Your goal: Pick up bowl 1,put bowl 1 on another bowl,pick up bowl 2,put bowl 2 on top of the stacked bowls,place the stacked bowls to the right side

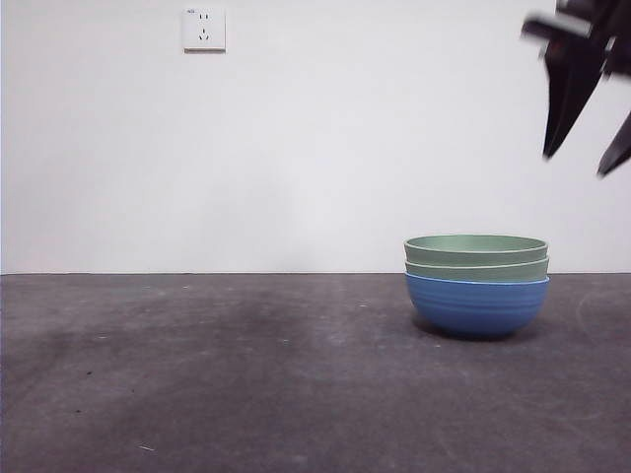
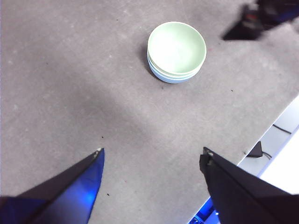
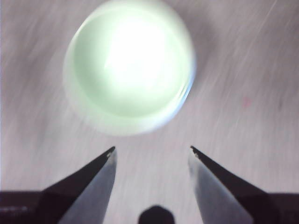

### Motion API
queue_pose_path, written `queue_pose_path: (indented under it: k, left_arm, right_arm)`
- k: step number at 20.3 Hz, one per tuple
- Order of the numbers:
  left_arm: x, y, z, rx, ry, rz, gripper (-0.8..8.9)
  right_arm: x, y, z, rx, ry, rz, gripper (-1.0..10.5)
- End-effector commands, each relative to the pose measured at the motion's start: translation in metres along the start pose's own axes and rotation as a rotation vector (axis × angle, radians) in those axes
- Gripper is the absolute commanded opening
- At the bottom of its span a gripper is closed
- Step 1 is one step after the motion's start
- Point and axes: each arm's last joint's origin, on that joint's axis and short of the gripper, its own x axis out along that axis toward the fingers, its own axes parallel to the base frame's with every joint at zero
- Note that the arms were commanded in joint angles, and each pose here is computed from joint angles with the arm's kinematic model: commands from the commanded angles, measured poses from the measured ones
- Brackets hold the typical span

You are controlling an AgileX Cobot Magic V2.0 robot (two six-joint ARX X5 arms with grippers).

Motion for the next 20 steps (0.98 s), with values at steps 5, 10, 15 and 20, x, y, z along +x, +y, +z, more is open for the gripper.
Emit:
queue_pose_path:
  k: [5,10,15,20]
  left_arm:
    - [0.000,-0.001,-0.003,0.021,0.031,-0.007,3.44]
    - [0.000,-0.001,-0.004,0.029,0.044,-0.008,-0.14]
    - [0.000,-0.001,-0.004,0.038,0.044,-0.010,-0.06]
    - [0.000,-0.001,-0.004,0.037,0.044,-0.007,-0.04]
  right_arm:
    - [-0.069,0.031,-0.055,-0.168,-0.004,0.075,2.4]
    - [-0.092,0.036,-0.075,-0.231,-0.029,0.107,-0.1]
    - [-0.096,0.035,-0.079,-0.234,-0.032,0.108,-0.1]
    - [-0.096,0.035,-0.079,-0.229,-0.031,0.107,0.0]
